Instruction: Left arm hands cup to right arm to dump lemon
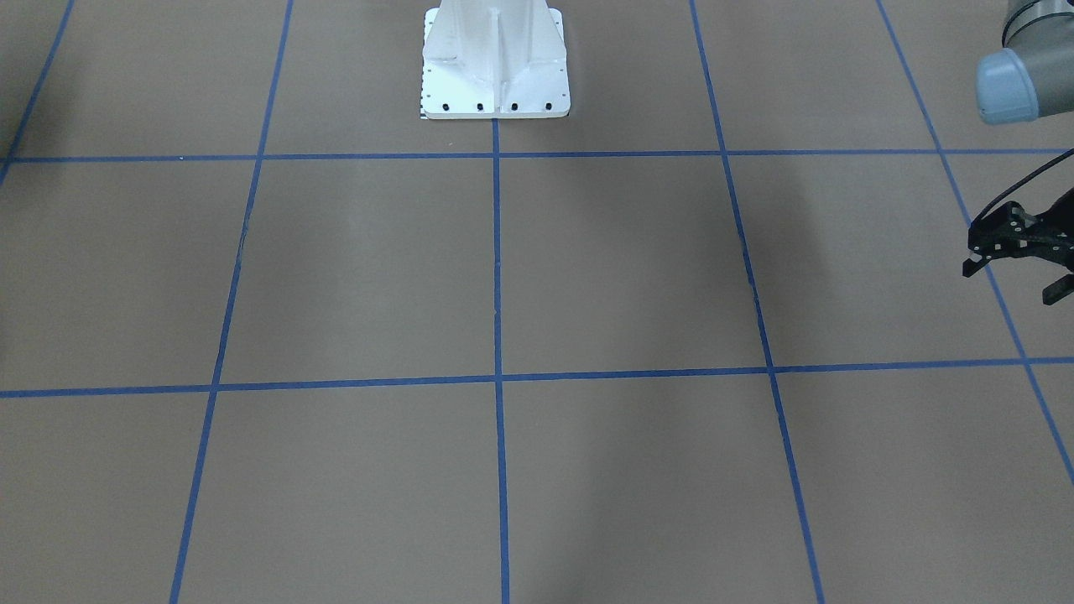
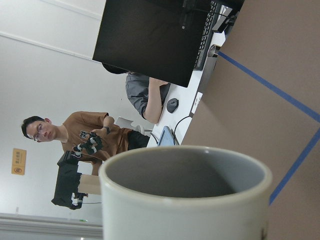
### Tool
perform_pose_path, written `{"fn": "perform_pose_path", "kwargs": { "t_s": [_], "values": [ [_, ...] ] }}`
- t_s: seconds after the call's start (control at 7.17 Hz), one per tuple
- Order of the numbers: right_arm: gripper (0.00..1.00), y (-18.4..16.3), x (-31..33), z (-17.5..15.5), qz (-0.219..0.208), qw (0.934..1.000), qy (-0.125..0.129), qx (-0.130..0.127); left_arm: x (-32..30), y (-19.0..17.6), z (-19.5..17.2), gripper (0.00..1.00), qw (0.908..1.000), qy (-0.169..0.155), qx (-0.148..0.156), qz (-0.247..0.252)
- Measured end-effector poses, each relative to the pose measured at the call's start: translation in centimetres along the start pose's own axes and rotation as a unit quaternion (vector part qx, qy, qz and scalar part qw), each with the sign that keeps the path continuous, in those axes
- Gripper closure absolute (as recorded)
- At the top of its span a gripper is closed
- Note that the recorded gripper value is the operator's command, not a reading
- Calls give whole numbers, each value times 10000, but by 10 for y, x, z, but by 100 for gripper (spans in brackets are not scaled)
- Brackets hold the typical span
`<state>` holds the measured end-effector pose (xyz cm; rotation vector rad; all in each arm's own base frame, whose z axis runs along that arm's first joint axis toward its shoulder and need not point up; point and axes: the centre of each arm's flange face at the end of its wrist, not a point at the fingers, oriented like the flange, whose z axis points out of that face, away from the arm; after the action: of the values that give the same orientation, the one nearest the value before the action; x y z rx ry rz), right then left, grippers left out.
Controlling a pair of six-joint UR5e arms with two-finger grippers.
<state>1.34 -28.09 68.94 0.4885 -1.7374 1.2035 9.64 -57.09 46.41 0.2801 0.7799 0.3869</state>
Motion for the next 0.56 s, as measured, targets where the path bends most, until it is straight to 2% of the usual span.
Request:
{"fn": "perform_pose_path", "kwargs": {
  "t_s": [0.14,0.28,0.56],
  "values": [
    [92,-5,-4,-4,550,9984,-128,89,0,0,0,0,10000,1,-2,2],
    [92,-11,-9,-8,1091,9935,-268,194,0,0,0,0,10000,2,-2,3],
    [90,-23,-19,-11,2048,9767,-543,344,0,0,0,0,10000,1,1,2]
  ]
}}
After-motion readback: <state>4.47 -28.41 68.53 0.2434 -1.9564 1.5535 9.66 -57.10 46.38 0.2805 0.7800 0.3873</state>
